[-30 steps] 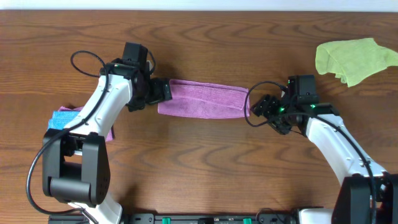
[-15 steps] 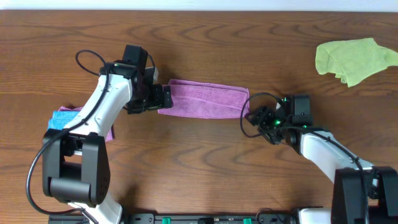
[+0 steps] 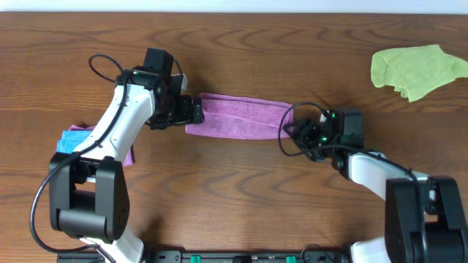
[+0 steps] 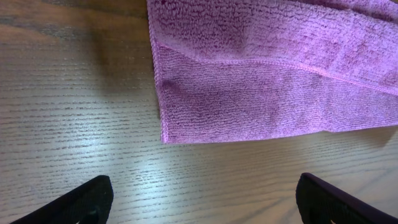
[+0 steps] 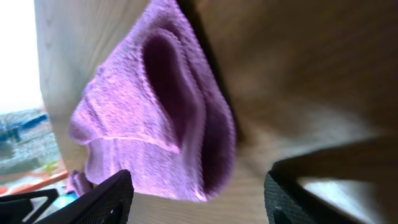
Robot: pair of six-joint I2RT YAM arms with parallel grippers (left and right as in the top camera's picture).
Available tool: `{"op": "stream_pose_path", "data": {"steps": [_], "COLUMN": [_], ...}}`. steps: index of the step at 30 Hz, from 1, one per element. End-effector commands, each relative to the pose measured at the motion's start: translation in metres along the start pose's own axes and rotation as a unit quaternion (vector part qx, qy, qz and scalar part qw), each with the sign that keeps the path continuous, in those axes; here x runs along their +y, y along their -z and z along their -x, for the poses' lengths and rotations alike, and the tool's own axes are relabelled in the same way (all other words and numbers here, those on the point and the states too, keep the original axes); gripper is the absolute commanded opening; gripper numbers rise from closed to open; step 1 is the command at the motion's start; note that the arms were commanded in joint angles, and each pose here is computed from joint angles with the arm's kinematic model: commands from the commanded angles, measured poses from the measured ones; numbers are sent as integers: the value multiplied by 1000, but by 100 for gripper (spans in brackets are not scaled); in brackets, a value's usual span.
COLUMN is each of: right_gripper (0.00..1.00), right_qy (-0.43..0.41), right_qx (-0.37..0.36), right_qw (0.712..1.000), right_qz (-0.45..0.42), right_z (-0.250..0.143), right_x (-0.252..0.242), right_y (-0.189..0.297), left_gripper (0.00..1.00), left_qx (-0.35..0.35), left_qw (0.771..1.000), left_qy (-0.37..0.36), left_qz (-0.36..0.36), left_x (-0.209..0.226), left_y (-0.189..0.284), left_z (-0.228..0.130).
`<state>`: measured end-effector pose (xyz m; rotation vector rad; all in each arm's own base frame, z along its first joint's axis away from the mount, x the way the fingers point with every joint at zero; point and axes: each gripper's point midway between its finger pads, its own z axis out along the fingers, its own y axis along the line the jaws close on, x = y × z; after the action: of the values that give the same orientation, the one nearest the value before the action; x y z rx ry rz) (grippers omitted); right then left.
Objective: Fold the cloth
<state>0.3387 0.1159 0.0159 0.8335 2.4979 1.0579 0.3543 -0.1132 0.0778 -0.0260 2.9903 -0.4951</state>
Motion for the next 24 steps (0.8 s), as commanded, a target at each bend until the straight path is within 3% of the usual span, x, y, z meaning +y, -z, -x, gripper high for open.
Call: {"op": "stream_pose_path", "data": {"steps": [1, 14, 22, 24], "right_gripper": [69, 52, 27, 19], "right_qy": [-29, -19, -10, -6], "right_qx": [18, 7, -21, -26], "right_qw": [999, 999, 999, 999], "right_qz": [-36, -46, -45, -41], "right_z": [-14, -14, -3, 0], "right_x": [-25, -30, -28, -26], "right_y": [-14, -28, -28, -28], "left_gripper": [95, 95, 100, 91], "left_qx": [-13, -19, -40, -48], "left_qw": [1000, 1000, 999, 998], "left_qy": [-14, -15, -17, -21], "left_qz": [-5, -6, -14, -28], "left_x": [-4, -6, -12, -18], "left_y": [10, 13, 21, 21], "left_z": [7, 11, 23, 28]}}
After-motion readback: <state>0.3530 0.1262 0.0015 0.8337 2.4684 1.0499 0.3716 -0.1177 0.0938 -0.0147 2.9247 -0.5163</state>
